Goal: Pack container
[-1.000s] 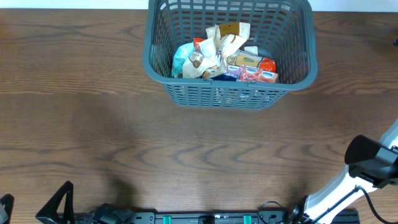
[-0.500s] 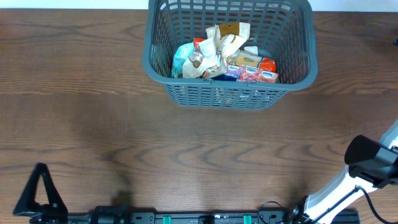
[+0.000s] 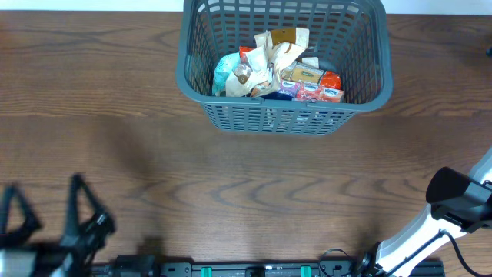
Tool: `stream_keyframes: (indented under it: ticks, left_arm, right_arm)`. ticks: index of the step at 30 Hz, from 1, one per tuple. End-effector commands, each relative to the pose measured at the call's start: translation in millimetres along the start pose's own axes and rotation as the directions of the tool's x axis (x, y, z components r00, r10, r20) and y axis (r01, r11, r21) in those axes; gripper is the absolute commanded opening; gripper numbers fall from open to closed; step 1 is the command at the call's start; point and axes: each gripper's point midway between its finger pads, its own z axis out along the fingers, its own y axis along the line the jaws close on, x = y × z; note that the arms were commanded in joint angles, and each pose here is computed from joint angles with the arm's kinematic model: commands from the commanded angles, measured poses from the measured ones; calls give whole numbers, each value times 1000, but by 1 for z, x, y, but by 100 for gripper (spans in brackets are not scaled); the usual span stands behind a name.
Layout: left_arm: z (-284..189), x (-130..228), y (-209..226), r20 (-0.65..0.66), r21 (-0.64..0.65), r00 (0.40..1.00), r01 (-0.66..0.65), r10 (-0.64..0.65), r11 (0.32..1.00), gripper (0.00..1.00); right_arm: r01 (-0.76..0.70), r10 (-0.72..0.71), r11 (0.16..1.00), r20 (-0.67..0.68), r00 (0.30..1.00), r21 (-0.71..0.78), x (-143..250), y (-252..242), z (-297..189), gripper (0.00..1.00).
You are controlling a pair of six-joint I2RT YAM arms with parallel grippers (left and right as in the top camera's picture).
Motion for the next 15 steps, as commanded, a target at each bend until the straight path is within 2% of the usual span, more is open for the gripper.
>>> stream_keyframes:
  ticks: [1,7,15]
  left_arm:
    - [14,49,-4,-66,93,987,-139,145,986,99]
    - [16,128,24,-138,90,960,-231,242,969,99]
    - [16,192,51,-225,75,925,-297,307,952,99]
  right_arm:
    - [-10,10,1000,-7,1000,15,1,-1,5,99]
    - [-10,10,1000,-7,1000,15,1,-1,5,99]
    - [-10,10,1000,-7,1000,15,1,-1,5,99]
